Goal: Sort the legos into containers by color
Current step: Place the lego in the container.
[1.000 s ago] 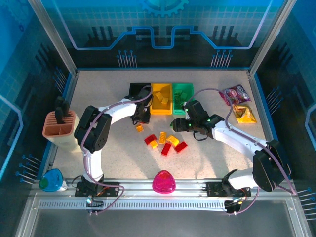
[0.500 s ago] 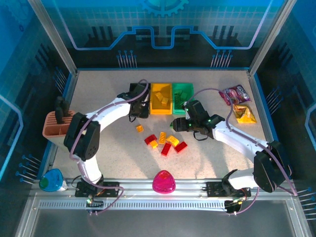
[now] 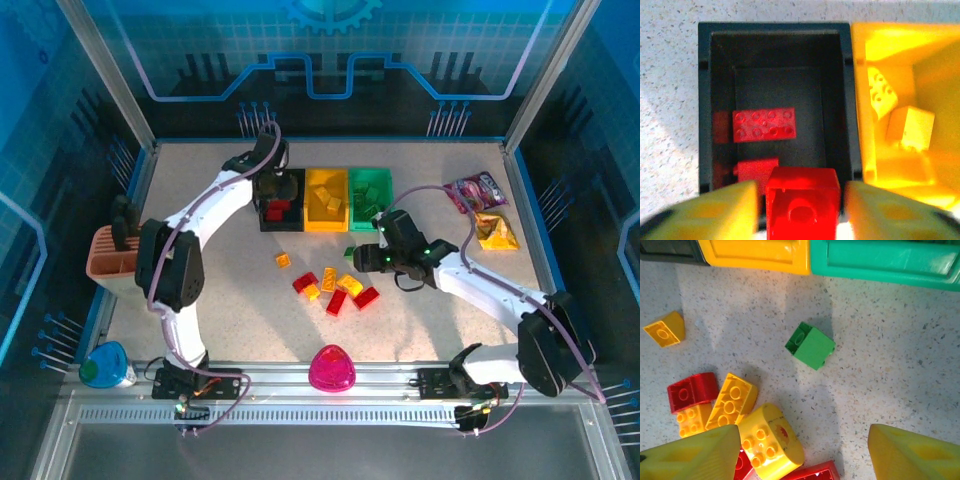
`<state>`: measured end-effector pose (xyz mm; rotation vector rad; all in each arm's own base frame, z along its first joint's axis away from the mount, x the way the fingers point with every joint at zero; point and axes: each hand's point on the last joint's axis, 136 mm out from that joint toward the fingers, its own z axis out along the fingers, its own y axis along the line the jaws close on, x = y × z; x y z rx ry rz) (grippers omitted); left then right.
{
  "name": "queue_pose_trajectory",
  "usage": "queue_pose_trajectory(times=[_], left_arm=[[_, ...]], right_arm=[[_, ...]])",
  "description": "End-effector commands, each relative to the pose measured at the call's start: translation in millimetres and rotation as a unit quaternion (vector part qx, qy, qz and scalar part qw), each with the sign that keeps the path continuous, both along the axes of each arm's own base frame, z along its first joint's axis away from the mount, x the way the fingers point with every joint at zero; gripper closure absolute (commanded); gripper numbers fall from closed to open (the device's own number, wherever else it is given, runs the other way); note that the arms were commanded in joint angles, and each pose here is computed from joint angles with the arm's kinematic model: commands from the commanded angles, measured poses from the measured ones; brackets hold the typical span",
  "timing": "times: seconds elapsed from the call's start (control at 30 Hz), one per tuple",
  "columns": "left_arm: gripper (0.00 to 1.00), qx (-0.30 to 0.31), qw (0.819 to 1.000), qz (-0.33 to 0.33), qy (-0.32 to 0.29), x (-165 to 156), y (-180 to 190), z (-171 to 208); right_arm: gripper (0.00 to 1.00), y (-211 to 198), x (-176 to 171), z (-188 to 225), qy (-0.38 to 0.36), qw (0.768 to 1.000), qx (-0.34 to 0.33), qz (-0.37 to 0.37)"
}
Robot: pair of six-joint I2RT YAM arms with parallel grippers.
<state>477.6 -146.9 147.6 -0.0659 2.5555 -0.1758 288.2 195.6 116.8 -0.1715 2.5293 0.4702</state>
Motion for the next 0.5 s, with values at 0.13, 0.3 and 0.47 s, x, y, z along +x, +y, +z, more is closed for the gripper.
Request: queue_pose_trajectory(times=[0.13,0.3,0.47], left_arm=[[0.23,-0.039,0.999,-0.008,-0.011,-9,-7,31],[0.24,-0.064,0.997,-0.015,-0.027,-41,-6,39],[0.25,-0.110,0.993,-0.003,-0.031,-85,0,25]], right_arm=[[0.31,-11,-6,4,-0.009,1.000,-0.002,-0.006],[0.29,4,-5,8,-0.015,0.999,0.003,0.030],[0.18,36,-5,29,-0.047,0.992,-0.025,0.115]])
